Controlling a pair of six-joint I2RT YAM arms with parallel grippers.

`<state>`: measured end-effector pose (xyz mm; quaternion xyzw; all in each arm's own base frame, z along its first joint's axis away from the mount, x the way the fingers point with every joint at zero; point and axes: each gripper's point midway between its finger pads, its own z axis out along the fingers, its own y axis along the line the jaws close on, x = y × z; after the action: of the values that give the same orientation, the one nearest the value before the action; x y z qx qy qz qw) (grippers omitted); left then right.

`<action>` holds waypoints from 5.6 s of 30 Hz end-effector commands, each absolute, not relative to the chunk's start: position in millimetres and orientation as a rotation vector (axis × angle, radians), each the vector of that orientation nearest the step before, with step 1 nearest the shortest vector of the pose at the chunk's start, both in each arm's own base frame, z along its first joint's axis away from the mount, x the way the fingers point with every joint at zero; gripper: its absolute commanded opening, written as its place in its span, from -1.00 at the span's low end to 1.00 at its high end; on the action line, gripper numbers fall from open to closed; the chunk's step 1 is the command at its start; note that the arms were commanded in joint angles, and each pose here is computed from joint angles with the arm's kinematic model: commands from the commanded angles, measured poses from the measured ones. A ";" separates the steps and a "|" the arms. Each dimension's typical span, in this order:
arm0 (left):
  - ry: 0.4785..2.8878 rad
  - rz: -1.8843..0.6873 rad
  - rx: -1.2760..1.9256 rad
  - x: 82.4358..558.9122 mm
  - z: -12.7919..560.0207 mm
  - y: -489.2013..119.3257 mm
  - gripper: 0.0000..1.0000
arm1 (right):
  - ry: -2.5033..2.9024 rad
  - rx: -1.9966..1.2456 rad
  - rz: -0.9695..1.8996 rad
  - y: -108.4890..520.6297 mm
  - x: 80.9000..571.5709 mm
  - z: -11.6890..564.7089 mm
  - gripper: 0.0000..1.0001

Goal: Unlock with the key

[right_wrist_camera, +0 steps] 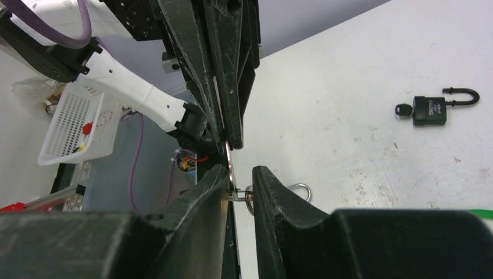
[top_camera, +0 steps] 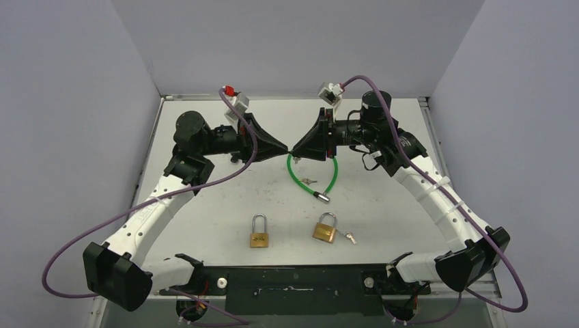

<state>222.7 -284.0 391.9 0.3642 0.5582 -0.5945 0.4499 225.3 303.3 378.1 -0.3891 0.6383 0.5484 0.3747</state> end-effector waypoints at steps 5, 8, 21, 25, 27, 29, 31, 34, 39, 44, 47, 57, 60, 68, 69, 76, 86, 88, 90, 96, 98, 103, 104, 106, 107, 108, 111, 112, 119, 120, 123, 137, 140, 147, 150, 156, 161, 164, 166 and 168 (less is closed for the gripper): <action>1.270 -1.425 0.988 212.6 419.4 -280.4 -1.00 | 1.570 -1.052 1.354 300.1 221.1 388.0 -0.60; 1.272 -1.428 0.990 212.8 418.9 -280.7 -1.00 | 1.560 -1.055 1.359 300.6 219.8 389.3 -0.83; 1.381 -1.226 0.715 257.2 415.1 -263.8 0.43 | 1.545 -0.895 1.336 295.3 237.5 390.0 -1.00; 1.504 -1.006 0.442 297.5 398.0 -225.7 0.93 | 1.575 -0.820 1.326 286.8 247.0 381.2 -1.00; 1.570 -0.936 0.338 311.5 382.0 -204.7 0.95 | 1.597 -0.797 1.323 285.3 248.7 373.3 -1.00; 1.606 -0.860 0.268 322.6 368.1 -182.3 0.95 | 1.622 -0.774 1.324 284.8 250.1 364.0 -1.00; 1.662 -0.721 0.130 333.6 347.3 -152.6 0.95 | 1.648 -0.749 1.322 283.7 251.0 354.6 -1.00; 1.688 -0.555 -0.047 337.6 324.1 -113.0 0.95 | 1.683 -0.713 1.323 282.3 252.9 339.9 -1.00; 1.933 -0.358 -0.393 321.1 263.4 -67.4 0.95 | 1.746 -0.636 1.280 278.6 262.1 322.6 -1.00; 2.193 -0.388 -0.451 287.0 195.9 -79.5 0.95 | 1.808 -0.565 1.236 275.2 272.5 303.5 -1.00; 2.294 -0.515 -0.477 258.6 160.7 -112.1 0.95 | 1.848 -0.515 1.205 272.4 279.1 289.6 -1.00; 2.605 -0.436 -0.356 182.7 79.7 -165.4 0.95 | 1.970 -0.382 1.136 265.6 294.7 246.3 -1.00; 2.696 -0.399 -0.277 169.9 62.2 -177.9 0.95 | 1.996 -0.359 1.110 262.4 297.8 238.2 -1.00; 2.787 -0.277 -0.113 154.7 32.3 -197.9 0.85 | 2.059 -0.294 1.040 249.1 302.3 217.9 -1.00; 2.787 -0.280 -0.104 154.3 31.3 -199.9 0.80 | 2.064 -0.290 1.036 248.0 302.3 216.2 -1.00; 2.785 -0.134 -0.098 156.0 20.3 -196.4 0.44 | 2.097 -0.271 1.010 242.5 301.3 206.7 -1.00; 2.852 0.226 -0.006 135.7 2.8 -183.8 0.16 | 2.114 -0.255 0.979 237.7 305.4 202.6 -1.00; 2.854 0.247 -0.020 135.4 1.1 -182.1 -0.13 | 2.110 -0.254 0.976 237.1 306.1 203.8 -1.00; 2.840 0.238 -0.027 138.5 4.1 -183.6 -0.36 | 2.109 -0.250 0.973 236.2 306.3 204.5 -1.00; 2.759 0.103 -0.158 170.3 30.2 -191.0 -0.76 | 2.099 -0.257 0.973 235.7 305.2 207.0 -1.00; 2.735 0.022 -0.246 186.1 41.7 -191.9 -0.81 | 2.094 -0.260 0.981 236.5 304.4 208.2 -1.00; 2.605 -0.280 -0.506 237.2 79.6 -198.3 -0.94 | 2.061 -0.270 1.042 244.2 300.7 212.3 -1.00; 2.573 -0.335 -0.557 247.8 87.9 -198.6 -0.97 | 2.054 -0.272 1.057 246.8 300.0 212.9 -1.00; 2.517 -0.411 -0.666 268.1 101.4 -194.7 -1.00 | 2.024 -0.289 1.092 255.5 298.8 217.8 -1.00; 2.493 -0.450 -0.706 276.9 107.6 -193.9 -1.00 | 2.017 -0.311 1.112 262.9 295.2 219.2 -1.00; 2.470 -0.490 -0.744 284.8 114.2 -193.7 -1.00 | 2.012 -0.326 1.125 269.5 293.0 220.3 -1.00; 2.400 -0.678 -0.792 308.6 138.1 -202.2 -1.00 | 2.002 -0.403 1.160 293.6 282.5 221.7 -1.00; 2.388 -0.732 -0.802 314.8 144.7 -204.3 -1.00 | 2.001 -0.430 1.163 300.7 279.8 221.6 -1.00; 2.338 -1.025 -0.851 338.0 182.9 -214.3 -1.00 | 1.992 -0.563 1.168 325.8 276.0 215.7 -1.00; 2.332 -1.061 -0.861 339.3 187.5 -215.3 -1.00 | 1.998 -0.577 1.165 328.5 275.2 213.9 -1.00; 2.297 -1.177 -0.884 341.4 201.2 -220.9 -1.00 | 2.008 -0.620 1.165 338.1 269.7 211.4 -1.00; 2.232 -1.312 -0.916 333.8 220.6 -224.6 -1.00 | 1.994 -0.644 1.139 351.1 267.7 214.4 -1.00; 2.227 -1.315 -0.918 332.3 221.6 -223.9 -1.00 | 2.011 -0.636 1.130 351.4 269.8 209.8 -1.00; 2.218 -1.319 -0.906 331.3 223.8 -223.6 -1.00 | 1.989 -0.615 1.142 353.7 272.8 215.4 -1.00; 2.214 -1.318 -0.888 331.2 227.8 -223.8 -1.00 | 1.995 -0.612 1.142 354.8 274.8 214.1 -1.00; 2.225 -1.286 -0.863 328.4 228.0 -222.0 -1.00 | 2.001 -0.569 1.135 351.6 282.5 214.1 -1.00; 2.235 -1.271 -0.863 328.1 224.5 -222.4 -1.00 | 1.990 -0.555 1.147 350.2 285.7 216.6 -1.00; 2.236 -1.273 -0.859 327.9 224.6 -223.7 -1.00 | 1.990 -0.558 1.152 351.5 286.6 216.6 -1.00; 2.236 -1.275 -0.862 327.7 224.4 -224.1 -1.00 | 1.989 -0.564 1.157 352.5 286.4 216.7 -1.00; 2.236 -1.276 -0.866 328.4 224.3 -224.4 -1.00 | 1.988 -0.577 1.163 353.6 284.6 216.2 -1.00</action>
<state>321.3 -216.1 179.9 -0.3451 0.8265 -0.4100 0.1720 270.2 342.3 187.8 -0.2179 0.8063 0.4345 0.3372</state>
